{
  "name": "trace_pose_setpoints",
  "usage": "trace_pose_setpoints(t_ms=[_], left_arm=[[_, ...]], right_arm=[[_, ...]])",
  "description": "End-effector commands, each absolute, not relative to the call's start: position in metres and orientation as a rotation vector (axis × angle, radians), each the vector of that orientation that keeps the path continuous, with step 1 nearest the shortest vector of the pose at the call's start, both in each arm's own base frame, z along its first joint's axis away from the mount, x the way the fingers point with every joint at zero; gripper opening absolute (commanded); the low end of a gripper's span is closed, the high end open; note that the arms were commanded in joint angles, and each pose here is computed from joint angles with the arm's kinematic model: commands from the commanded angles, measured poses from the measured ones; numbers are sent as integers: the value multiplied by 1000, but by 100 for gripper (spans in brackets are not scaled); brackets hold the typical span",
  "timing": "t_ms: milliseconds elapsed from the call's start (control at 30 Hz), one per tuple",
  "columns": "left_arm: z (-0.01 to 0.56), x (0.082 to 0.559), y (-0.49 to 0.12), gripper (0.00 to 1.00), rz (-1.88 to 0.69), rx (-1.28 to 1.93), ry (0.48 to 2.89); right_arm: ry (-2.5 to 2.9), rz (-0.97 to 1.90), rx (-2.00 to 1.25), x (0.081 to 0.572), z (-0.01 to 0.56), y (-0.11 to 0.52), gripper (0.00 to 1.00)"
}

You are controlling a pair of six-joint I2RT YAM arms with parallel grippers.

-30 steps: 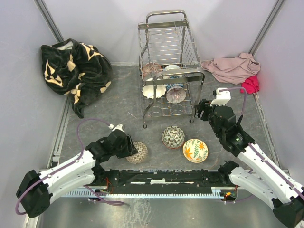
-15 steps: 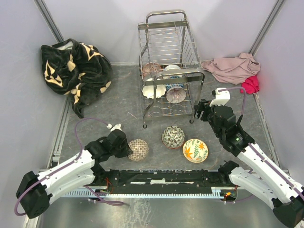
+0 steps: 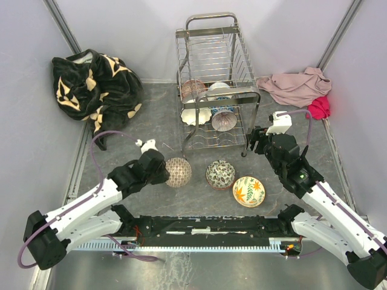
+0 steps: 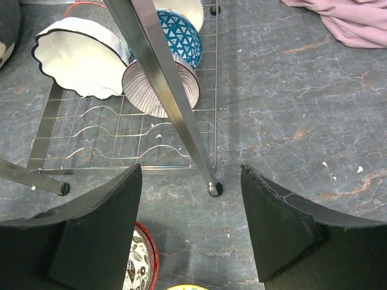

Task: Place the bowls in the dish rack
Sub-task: Pick up the bowl from the center of the board.

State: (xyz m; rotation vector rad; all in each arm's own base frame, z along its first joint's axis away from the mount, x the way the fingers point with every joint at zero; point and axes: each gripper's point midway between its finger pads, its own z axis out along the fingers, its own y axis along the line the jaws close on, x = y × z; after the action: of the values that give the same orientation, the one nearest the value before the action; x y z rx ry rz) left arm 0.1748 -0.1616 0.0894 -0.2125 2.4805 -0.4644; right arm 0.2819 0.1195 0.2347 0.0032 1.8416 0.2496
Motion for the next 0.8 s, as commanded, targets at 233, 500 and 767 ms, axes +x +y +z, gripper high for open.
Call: trace_pose_setpoints(t_ms=[233,500,767], left_arm=[[196,270,-127,3,-131,-313,1993],[238,312,-98,3,12,-389,1684],[250,351,-99,3,138,-264,1536]], right_arm=[[1775,254,13,283,263,116,74],[1779,250,21,285,260,116,75],[1784,237,34,286,257,112,75]])
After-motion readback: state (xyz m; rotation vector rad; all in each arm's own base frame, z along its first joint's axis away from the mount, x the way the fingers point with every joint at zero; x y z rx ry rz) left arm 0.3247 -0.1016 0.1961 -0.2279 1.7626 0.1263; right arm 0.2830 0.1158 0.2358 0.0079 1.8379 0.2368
